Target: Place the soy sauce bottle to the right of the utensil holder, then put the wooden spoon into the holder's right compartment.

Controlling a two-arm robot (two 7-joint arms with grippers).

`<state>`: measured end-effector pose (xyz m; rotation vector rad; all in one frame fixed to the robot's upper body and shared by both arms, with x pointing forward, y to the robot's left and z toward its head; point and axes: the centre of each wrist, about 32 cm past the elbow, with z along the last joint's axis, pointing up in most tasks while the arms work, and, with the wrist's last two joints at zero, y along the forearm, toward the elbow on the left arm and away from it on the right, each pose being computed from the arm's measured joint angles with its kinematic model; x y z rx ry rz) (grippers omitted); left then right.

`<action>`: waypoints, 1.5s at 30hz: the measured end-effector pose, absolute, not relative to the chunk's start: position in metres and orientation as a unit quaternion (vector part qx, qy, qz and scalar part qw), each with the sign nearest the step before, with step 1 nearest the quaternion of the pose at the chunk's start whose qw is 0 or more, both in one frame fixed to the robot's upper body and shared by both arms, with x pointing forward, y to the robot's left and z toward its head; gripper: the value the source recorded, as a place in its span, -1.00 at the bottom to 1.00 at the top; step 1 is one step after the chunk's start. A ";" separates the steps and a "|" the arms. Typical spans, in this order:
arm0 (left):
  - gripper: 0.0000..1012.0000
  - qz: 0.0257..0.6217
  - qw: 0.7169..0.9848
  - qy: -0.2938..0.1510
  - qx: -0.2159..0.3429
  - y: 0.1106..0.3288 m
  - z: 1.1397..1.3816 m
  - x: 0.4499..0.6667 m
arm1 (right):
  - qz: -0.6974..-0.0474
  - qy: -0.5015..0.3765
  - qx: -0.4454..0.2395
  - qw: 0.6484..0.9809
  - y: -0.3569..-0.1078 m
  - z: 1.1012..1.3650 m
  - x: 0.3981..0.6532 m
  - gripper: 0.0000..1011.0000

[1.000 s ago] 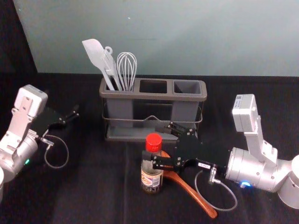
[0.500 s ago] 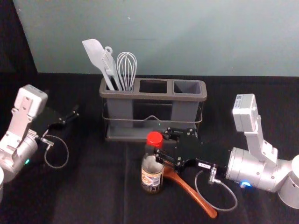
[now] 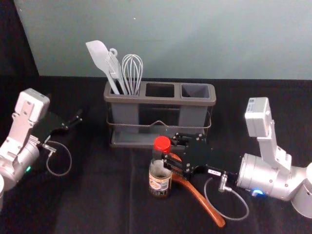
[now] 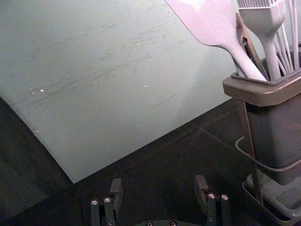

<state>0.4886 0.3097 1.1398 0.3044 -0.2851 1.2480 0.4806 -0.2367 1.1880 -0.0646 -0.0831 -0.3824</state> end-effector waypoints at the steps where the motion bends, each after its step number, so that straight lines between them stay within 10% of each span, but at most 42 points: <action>1: 0.99 0.580 0.791 -0.132 0.141 0.310 1.140 0.489 | -0.190 -0.041 -0.029 0.980 -0.237 1.189 0.480 -0.22; 21: 0.99 0.580 0.791 -0.132 0.141 0.310 1.140 0.489 | -0.245 -0.061 0.000 0.967 -0.287 1.223 0.454 -0.22; 45: 0.99 0.580 0.791 -0.132 0.141 0.310 1.140 0.489 | -0.382 -0.067 -0.028 0.921 -0.369 1.206 0.466 -0.22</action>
